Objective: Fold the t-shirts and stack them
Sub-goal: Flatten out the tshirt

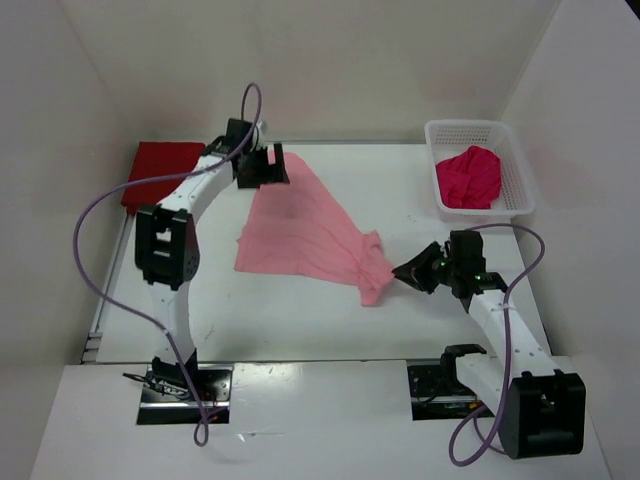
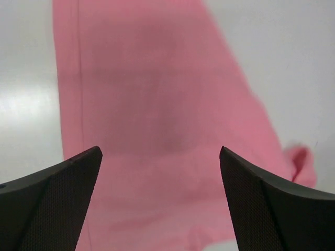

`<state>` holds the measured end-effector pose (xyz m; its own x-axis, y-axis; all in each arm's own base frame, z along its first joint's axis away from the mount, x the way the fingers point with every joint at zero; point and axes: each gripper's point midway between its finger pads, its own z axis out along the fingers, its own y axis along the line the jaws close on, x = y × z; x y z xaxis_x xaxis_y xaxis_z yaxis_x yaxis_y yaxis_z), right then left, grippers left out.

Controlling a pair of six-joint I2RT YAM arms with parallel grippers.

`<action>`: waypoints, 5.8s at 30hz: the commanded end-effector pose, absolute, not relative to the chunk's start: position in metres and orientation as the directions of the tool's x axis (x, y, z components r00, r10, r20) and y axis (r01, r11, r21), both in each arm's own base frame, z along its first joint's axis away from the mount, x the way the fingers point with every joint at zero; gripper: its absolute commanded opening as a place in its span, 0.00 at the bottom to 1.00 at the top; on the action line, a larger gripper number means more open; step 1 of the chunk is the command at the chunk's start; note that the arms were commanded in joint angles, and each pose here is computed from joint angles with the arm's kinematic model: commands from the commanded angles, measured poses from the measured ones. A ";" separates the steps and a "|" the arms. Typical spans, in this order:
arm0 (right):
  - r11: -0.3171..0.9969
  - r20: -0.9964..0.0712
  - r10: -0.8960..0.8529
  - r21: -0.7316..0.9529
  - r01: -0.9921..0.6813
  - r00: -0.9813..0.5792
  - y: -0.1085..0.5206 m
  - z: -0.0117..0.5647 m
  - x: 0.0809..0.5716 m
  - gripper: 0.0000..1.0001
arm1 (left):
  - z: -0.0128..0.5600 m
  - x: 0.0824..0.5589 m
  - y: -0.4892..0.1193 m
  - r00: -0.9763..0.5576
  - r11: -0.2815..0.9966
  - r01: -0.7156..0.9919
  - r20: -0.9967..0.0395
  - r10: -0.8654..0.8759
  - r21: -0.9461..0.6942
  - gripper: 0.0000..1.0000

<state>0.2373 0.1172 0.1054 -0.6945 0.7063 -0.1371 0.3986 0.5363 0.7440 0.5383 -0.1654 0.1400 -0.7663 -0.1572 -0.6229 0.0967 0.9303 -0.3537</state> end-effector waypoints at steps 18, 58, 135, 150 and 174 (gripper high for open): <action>0.683 -0.390 0.610 0.701 0.208 -0.689 0.120 0.156 0.282 0.09 | 0.064 0.298 -0.068 -0.572 0.613 -0.546 -0.279 -0.771 -0.572 0.44; 0.793 -0.330 0.491 0.553 0.257 -0.806 0.158 0.103 0.238 0.41 | 0.142 0.375 -0.033 -0.485 0.687 -0.380 -0.500 -0.718 -0.619 0.00; 0.538 -0.101 0.638 0.767 0.349 -0.763 0.120 0.123 0.213 0.36 | 0.180 0.322 0.002 -0.406 0.467 -0.314 -0.328 -0.853 -0.827 0.00; 0.646 -0.126 0.633 0.631 0.431 -0.764 0.151 0.079 0.192 0.29 | 0.180 0.320 -0.005 -0.429 0.495 -0.288 -0.352 -0.832 -0.820 0.00; 0.532 -0.272 0.840 0.235 0.814 -0.470 0.076 0.024 0.211 0.37 | 0.226 0.357 -0.032 -0.476 0.463 -0.100 -0.366 -0.799 -0.881 0.00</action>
